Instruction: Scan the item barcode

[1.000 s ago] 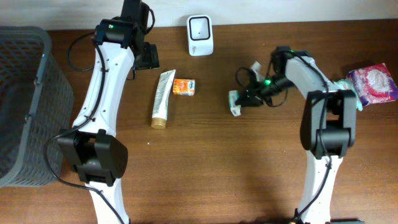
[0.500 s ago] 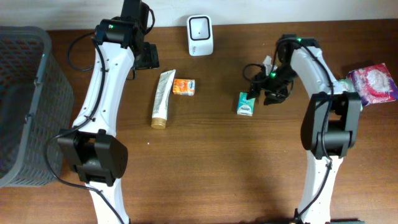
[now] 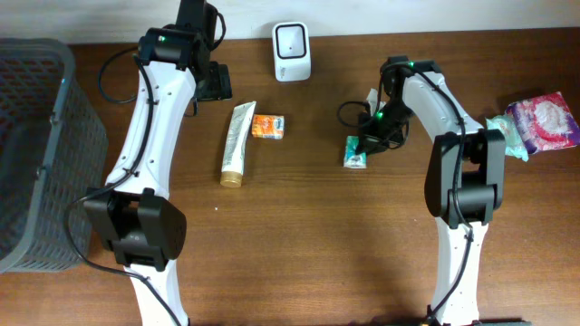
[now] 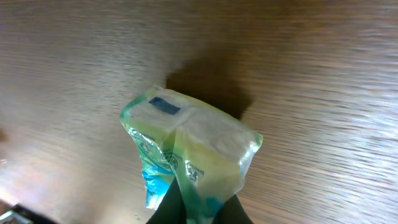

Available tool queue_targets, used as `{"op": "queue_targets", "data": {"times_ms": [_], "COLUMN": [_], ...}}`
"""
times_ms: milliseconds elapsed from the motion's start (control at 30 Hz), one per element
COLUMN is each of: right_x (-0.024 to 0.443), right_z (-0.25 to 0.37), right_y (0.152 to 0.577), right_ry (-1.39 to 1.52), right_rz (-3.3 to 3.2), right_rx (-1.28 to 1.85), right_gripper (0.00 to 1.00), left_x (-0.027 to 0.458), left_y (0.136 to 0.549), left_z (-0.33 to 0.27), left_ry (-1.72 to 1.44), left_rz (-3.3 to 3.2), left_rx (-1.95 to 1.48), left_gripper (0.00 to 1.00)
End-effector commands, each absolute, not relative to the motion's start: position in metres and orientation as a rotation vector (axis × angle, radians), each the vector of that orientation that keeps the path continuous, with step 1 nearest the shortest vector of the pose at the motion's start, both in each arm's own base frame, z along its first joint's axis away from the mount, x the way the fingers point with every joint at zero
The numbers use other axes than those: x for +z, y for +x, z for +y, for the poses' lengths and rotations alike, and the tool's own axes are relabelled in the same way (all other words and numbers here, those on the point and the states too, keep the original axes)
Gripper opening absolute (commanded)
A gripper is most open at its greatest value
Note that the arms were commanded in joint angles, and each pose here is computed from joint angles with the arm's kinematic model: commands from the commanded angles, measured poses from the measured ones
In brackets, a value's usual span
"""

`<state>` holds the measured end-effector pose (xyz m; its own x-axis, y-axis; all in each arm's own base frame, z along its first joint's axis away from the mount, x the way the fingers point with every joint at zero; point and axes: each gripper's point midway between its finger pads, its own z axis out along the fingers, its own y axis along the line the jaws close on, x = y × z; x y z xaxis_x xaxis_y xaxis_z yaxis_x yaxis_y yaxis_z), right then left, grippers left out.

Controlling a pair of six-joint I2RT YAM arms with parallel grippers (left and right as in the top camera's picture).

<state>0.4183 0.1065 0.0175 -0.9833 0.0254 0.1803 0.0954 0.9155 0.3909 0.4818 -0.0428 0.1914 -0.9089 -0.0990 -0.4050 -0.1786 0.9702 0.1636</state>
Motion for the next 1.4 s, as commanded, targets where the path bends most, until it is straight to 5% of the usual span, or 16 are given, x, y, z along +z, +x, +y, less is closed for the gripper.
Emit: {"op": "queue_targets", "data": {"times_ms": [0,100,267,367,567,1100,1167,1267,1367], "right_x": [0.051,0.121,0.131,0.162,0.194,0.205,0.19,0.102,0.132], "right_z": [0.15,0.158,0.122,0.138,0.175,0.197,0.206,0.181,0.128], "right_y": [0.417,0.429,0.436,0.413,0.396,0.4,0.41,0.469,0.546], "right_ry": [0.064,0.206,0.162,0.6,0.919,1.006,0.929,0.279,0.291], "right_rz": [-2.763,-2.607,-2.63,-2.58,-2.545,-2.499,-2.55,-3.115,-3.631], "right_rx": [-1.116,-1.7,-1.79,-2.028,-2.083,-2.182,-2.059,-1.008,-0.077], "right_gripper": [0.04,0.04,0.04,0.04,0.04,0.04,0.04,0.04,0.04], "left_x": [0.198,0.198,0.198,0.198,0.198,0.198,0.198,0.198,0.198], "left_y": [0.481,0.481,0.481,0.481,0.481,0.481,0.481,0.481,0.481], "left_z": [-0.043,-0.043,-0.043,-0.043,-0.043,-0.043,-0.043,-0.043,-0.043], "left_ry": [-0.216,-0.216,-0.215,-0.216,-0.216,-0.216,-0.216,-0.216,-0.215], "left_rz": [2.697,2.697,2.697,2.697,2.697,2.697,2.697,2.697,2.697], "left_rx": [0.279,0.279,0.279,0.28,0.279,0.279,0.279,0.279,0.279], "left_gripper": [0.99,0.99,0.99,0.99,0.99,0.99,0.99,0.99,0.99]}}
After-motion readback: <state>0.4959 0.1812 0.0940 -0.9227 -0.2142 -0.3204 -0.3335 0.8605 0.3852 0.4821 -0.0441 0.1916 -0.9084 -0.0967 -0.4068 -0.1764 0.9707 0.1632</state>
